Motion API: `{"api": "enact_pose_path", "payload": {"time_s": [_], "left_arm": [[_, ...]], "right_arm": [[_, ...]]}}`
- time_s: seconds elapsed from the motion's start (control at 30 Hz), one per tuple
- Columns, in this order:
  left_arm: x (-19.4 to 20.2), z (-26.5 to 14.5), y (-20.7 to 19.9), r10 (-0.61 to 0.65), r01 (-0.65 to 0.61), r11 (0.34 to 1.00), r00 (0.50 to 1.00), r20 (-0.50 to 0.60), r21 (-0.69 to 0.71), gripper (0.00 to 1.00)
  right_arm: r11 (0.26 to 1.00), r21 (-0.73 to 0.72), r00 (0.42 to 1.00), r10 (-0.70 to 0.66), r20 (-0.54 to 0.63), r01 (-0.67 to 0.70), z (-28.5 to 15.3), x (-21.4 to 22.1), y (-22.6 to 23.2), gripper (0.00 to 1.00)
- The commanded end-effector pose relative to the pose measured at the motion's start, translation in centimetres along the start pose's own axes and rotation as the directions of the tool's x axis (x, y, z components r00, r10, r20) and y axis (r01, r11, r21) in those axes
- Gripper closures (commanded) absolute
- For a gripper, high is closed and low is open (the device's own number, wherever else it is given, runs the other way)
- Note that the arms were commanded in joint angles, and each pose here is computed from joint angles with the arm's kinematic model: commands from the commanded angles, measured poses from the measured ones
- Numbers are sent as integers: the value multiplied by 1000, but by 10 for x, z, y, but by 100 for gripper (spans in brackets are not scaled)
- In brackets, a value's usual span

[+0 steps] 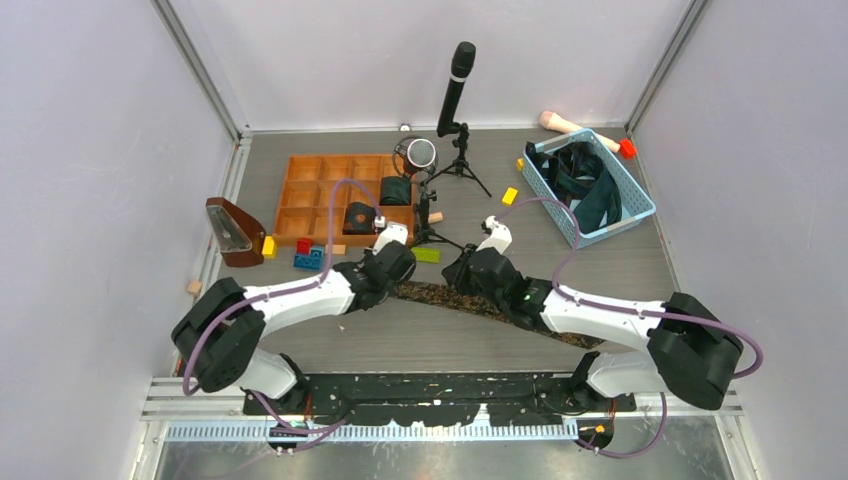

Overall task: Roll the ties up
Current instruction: Roll the tie at the center of the board.

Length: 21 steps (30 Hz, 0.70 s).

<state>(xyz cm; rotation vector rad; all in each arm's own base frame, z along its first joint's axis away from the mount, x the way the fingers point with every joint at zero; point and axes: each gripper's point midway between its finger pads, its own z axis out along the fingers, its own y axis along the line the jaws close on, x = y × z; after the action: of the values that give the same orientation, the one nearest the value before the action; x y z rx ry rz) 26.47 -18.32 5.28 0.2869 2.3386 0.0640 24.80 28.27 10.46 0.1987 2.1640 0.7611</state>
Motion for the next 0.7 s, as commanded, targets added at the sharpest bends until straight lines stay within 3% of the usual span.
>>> {"api": "enact_pose_path", "payload": {"time_s": [0.0,0.17,0.47,0.67], "left_arm": [[-13,-2,11,100,-94,984,994,32,-151,73],[-13,2,9,232,-223,938,973,2,-264,74],[-11,3,-16,376,-362,874,927,-21,-323,75],[-7,2,-29,424,-410,851,905,-32,-330,62]], "right_arm": [[1000,20,999,-9,42,8,-9,-11,-6,81],[1000,29,996,0,89,-2,-18,-21,-11,80],[999,52,989,-12,146,4,-36,-41,-15,74],[993,119,986,-38,162,19,-45,-45,-32,71]]}}
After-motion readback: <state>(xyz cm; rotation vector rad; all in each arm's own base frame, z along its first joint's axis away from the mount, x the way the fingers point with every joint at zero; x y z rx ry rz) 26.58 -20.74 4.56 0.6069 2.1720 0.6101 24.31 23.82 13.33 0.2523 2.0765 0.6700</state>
